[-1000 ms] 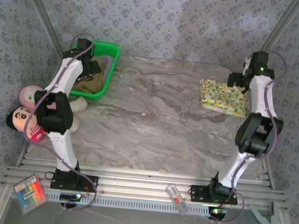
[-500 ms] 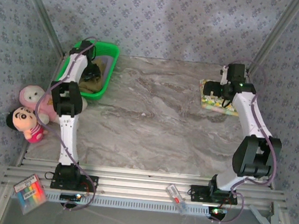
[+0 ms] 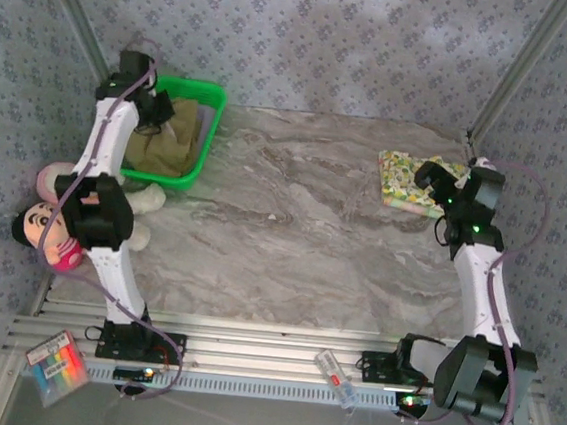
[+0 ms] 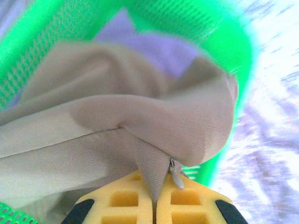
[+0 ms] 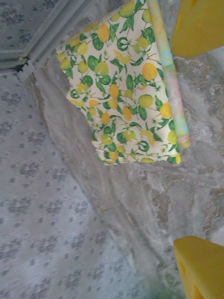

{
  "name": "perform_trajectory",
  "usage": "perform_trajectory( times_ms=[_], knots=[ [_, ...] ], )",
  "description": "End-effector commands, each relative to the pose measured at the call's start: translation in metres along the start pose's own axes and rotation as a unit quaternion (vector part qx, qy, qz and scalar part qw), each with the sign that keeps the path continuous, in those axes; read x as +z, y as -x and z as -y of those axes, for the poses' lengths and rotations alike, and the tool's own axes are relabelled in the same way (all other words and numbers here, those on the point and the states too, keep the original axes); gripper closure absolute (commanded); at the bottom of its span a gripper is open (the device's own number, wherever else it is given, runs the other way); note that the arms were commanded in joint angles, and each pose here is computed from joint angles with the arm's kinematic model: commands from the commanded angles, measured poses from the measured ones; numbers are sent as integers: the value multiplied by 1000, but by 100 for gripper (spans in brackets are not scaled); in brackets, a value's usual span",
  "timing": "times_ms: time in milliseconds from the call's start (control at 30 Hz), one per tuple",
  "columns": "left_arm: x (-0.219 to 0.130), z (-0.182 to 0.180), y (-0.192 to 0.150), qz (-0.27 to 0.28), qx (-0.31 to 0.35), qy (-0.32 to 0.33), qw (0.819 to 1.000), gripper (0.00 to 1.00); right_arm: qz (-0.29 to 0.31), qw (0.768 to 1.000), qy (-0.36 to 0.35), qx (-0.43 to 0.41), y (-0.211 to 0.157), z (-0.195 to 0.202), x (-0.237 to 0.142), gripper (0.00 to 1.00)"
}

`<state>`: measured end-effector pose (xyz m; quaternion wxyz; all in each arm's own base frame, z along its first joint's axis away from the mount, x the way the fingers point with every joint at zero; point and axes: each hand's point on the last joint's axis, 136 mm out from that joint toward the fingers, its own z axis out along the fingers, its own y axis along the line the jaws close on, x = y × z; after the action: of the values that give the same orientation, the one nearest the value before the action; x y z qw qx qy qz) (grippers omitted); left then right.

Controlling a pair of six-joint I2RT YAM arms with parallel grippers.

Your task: Fold and stack the skirts

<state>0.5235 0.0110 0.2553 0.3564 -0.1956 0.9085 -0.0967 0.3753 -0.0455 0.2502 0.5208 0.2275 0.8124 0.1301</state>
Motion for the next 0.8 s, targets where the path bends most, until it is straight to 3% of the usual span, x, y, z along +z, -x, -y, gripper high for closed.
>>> perform_trajectory(
  times_ms=[0,133,267,433,600,667,700,767],
  knots=[
    [-75,63,35,88,41,-106,990,100,49,996,68,20,23,-23,-14,0],
    [-124,150,7,112,161,-160,968,100,37,996,77,16,16,-26,-14,0],
    [-133,226,-53,71,261,-210,940,100,23,996,84,22,8,-26,-8,0],
    [-96,291,-165,-42,361,-250,897,100,6,995,99,26,-6,-31,2,0],
    [-46,306,-288,-166,461,-232,840,100,-50,992,118,12,-41,-35,22,0],
    [-33,303,-330,-208,489,-227,816,92,-79,990,113,3,-58,-36,30,0],
    [-32,302,-348,-228,498,-231,805,81,-98,990,103,0,-70,-35,35,0],
    [-38,300,-369,-255,501,-251,788,51,-126,988,90,-5,-88,-35,43,0]
  ],
)
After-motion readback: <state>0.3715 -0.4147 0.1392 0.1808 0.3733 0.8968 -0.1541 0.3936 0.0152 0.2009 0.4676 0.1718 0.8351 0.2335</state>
